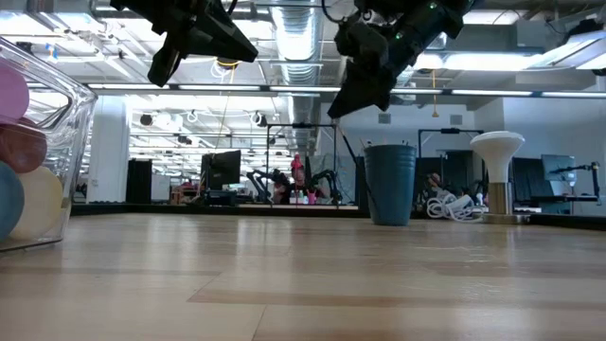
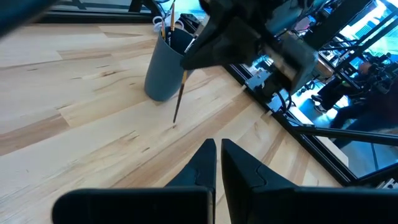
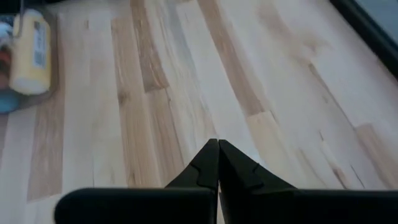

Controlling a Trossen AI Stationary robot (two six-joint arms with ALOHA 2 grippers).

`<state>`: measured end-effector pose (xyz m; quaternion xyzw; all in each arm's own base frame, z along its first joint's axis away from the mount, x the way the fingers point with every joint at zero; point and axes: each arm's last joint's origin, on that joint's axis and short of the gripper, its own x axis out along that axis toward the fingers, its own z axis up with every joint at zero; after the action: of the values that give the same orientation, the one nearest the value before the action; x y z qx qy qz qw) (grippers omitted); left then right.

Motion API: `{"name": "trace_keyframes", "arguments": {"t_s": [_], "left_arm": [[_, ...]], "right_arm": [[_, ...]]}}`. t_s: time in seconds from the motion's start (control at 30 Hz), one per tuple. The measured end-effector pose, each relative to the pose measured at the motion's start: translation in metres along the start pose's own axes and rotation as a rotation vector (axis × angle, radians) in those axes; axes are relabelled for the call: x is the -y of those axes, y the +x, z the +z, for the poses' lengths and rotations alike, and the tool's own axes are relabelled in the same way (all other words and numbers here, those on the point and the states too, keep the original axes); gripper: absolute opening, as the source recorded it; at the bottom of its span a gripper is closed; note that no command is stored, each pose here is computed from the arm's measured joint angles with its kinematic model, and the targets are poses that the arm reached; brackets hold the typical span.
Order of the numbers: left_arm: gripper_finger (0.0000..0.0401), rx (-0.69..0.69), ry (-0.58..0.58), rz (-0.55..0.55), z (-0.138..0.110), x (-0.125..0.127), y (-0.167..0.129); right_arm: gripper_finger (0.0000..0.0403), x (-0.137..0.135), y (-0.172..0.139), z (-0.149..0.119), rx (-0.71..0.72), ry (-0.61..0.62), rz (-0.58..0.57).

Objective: Pick & Place Paint Supplies
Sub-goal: Put the paint brush into the blue cup

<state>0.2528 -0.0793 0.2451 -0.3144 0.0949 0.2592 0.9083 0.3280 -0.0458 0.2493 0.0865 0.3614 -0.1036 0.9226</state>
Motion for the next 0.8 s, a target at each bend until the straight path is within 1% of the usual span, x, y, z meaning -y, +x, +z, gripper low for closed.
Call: {"name": "trace_keyframes", "arguments": {"t_s": [0.23, 0.53, 0.8], "left_arm": [[0.0000, 0.001, 0.000, 0.002, 0.000, 0.000, 0.000], [0.0000, 0.000, 0.001, 0.003, 0.000, 0.000, 0.000], [0.0000, -0.001, 0.003, 0.004, 0.000, -0.001, 0.000]], "right_arm": [[0.0000, 0.011, -0.025, 0.010, 0.082, 0.032, -0.037], [0.0000, 0.032, -0.068, 0.023, 0.223, 0.096, -0.096], [0.0000, 0.044, -0.105, 0.028, 0.335, 0.131, -0.159]]}}
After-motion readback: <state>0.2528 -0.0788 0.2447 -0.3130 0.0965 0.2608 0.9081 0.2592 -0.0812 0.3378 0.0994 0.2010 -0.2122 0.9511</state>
